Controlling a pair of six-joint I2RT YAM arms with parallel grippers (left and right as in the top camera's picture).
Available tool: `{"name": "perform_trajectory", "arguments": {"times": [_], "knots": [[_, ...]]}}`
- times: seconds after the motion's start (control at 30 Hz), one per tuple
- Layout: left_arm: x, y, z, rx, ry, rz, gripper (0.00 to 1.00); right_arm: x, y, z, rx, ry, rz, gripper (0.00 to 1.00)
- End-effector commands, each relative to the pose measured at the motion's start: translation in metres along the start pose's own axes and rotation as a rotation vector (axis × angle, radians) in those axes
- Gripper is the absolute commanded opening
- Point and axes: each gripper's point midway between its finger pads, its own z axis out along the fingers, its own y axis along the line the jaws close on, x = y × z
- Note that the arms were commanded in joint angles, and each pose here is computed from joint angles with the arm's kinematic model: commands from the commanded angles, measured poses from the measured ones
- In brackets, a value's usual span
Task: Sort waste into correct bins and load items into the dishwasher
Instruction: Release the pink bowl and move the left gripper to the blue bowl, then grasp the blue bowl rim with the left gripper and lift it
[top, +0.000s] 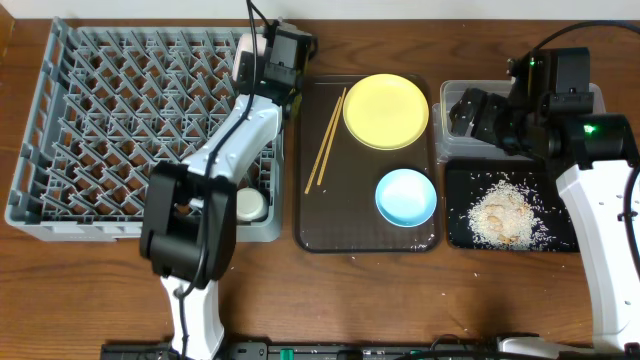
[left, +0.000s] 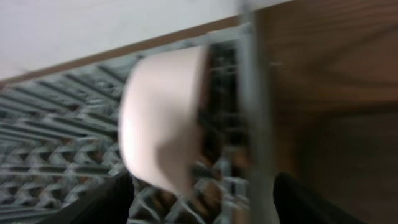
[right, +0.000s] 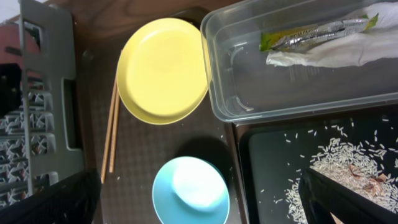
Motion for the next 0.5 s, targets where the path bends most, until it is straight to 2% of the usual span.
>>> {"name": "perform_trajectory", "arguments": {"times": [0.0, 0.13, 0.3, 0.47], "knots": [[-0.019, -0.015, -0.038, 0.201, -0.024, -0.131, 0.74, 0.001, 0.0, 0.001, 0.002, 0.001, -0.008, 0.99], [-0.008, -0.028, -0.073, 0.357, 0.064, -0.206, 0.75, 0.001, 0.0, 0.001, 0.002, 0.002, -0.008, 0.99], [0.041, -0.077, -0.117, 0.644, 0.352, -0.3, 0.74, 0.001, 0.0, 0.001, 0.002, 0.002, -0.008, 0.99], [0.095, -0.122, -0.14, 0.683, 0.601, -0.333, 0.73, 0.001, 0.0, 0.001, 0.002, 0.002, -0.008, 0.99]]}}
